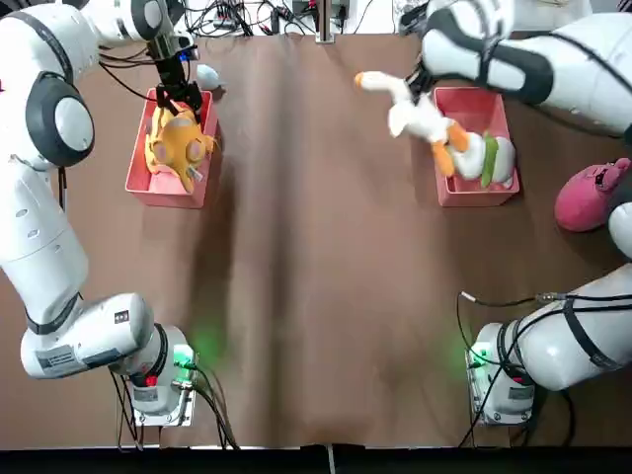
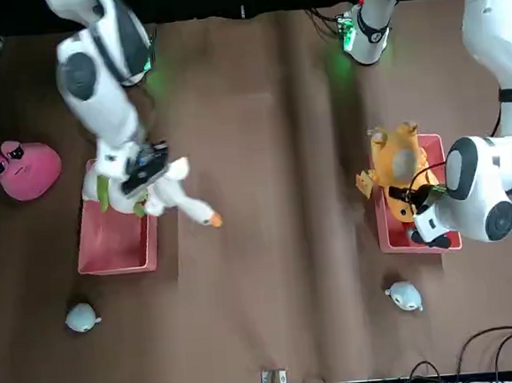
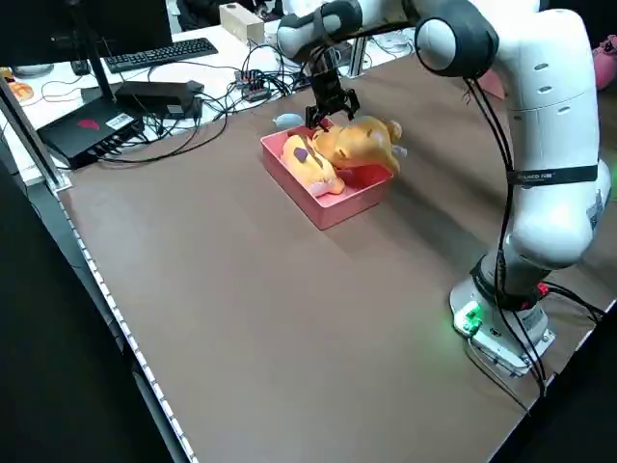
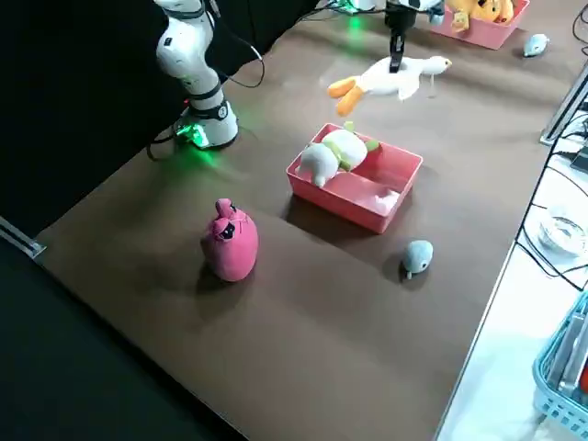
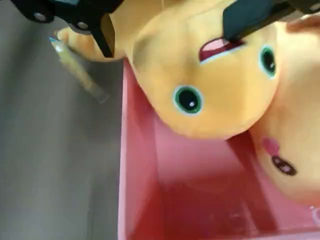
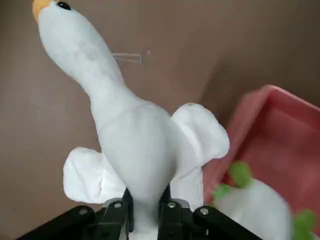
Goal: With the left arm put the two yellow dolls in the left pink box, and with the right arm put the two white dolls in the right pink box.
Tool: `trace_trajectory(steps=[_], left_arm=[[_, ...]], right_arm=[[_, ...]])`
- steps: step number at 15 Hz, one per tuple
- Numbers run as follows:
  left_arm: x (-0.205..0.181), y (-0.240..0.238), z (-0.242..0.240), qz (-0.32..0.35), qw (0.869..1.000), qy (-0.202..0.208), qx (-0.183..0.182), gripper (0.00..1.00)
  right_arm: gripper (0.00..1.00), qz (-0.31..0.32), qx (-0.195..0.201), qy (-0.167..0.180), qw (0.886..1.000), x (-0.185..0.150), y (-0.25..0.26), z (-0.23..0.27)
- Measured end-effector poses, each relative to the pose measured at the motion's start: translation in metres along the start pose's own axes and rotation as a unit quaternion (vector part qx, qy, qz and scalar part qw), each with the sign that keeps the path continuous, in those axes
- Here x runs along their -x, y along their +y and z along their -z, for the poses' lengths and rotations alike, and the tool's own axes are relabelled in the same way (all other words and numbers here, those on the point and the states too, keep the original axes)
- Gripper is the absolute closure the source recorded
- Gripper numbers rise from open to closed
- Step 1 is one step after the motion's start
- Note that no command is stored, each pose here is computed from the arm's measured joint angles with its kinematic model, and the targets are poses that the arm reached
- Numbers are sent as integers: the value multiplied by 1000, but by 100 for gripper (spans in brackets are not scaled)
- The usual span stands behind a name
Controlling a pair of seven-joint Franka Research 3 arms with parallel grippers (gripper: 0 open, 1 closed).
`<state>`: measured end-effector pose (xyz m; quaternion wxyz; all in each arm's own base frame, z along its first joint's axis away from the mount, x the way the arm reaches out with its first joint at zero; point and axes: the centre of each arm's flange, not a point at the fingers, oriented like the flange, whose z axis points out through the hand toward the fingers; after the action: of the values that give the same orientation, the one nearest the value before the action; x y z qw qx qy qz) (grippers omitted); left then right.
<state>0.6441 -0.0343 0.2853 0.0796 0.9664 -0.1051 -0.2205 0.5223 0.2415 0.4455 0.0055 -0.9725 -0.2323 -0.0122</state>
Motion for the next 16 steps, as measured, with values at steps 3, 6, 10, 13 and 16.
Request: trace_trajectory(steps=[3,6,10,13,16], left_arm=[[15,-7,7,1,1000,-26,7,1],[21,-16,10,2,999,-27,22,1],[25,-6,14,-7,999,-35,26,1],[34,-1,36,-4,1000,-17,16,1],[49,10,69,6,1000,8,-3,1]], right_arm=[[78,-14,0,-20,1000,25,82,16],[78,-50,-5,-40,998,57,131,7],[78,-111,-2,-28,993,87,190,-34],[78,-125,-4,-35,992,90,206,-71],[83,-126,-6,-42,991,86,210,-104]])
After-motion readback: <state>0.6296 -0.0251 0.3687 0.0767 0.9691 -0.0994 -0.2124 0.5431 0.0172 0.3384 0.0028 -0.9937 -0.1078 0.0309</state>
